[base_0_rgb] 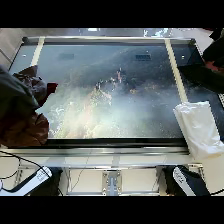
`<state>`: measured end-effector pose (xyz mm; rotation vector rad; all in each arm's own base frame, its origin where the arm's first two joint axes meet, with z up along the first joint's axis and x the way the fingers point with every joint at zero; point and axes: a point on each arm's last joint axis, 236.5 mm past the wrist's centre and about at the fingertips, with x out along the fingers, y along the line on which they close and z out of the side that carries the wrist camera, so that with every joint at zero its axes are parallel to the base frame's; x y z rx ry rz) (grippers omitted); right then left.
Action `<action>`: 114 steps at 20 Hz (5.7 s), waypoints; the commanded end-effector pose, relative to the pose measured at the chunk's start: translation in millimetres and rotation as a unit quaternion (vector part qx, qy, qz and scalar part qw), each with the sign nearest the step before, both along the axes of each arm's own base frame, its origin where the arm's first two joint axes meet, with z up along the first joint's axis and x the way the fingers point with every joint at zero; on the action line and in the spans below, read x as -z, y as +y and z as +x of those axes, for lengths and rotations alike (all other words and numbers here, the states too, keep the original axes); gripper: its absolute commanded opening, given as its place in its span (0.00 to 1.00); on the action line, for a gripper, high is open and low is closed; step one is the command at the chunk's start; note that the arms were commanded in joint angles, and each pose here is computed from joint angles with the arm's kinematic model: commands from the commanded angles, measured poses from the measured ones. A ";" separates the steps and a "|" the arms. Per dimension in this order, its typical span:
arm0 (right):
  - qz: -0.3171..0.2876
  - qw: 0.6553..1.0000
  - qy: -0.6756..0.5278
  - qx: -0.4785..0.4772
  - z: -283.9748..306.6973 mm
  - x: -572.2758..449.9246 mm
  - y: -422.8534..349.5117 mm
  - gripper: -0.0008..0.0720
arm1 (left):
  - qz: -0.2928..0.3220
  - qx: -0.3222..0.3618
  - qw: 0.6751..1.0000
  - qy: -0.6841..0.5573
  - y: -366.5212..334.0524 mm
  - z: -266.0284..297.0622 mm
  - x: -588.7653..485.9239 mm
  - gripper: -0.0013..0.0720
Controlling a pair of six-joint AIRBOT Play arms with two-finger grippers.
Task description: Fold the shirts.
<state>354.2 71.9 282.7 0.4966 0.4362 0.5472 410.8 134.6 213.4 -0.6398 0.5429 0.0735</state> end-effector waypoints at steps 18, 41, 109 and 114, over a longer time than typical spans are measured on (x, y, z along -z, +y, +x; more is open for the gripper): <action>-0.174 0.945 0.278 0.013 -30.6 140.4 -64.8 0.52 | 0.090 0.265 0.951 0.134 -306.9 74.5 176.7 0.97; -0.123 0.885 0.440 -0.086 -81.7 272.2 -12.0 0.52 | -0.052 0.276 0.928 0.245 -327.2 140.1 319.2 0.78; -0.213 0.935 0.270 0.088 122.4 292.7 -14.2 0.03 | 0.179 0.206 0.959 0.072 -184.5 211.5 212.6 0.11; -0.176 0.956 0.161 0.172 182.5 223.6 -44.3 0.71 | 0.195 0.160 0.968 -0.011 -152.9 218.4 113.5 0.97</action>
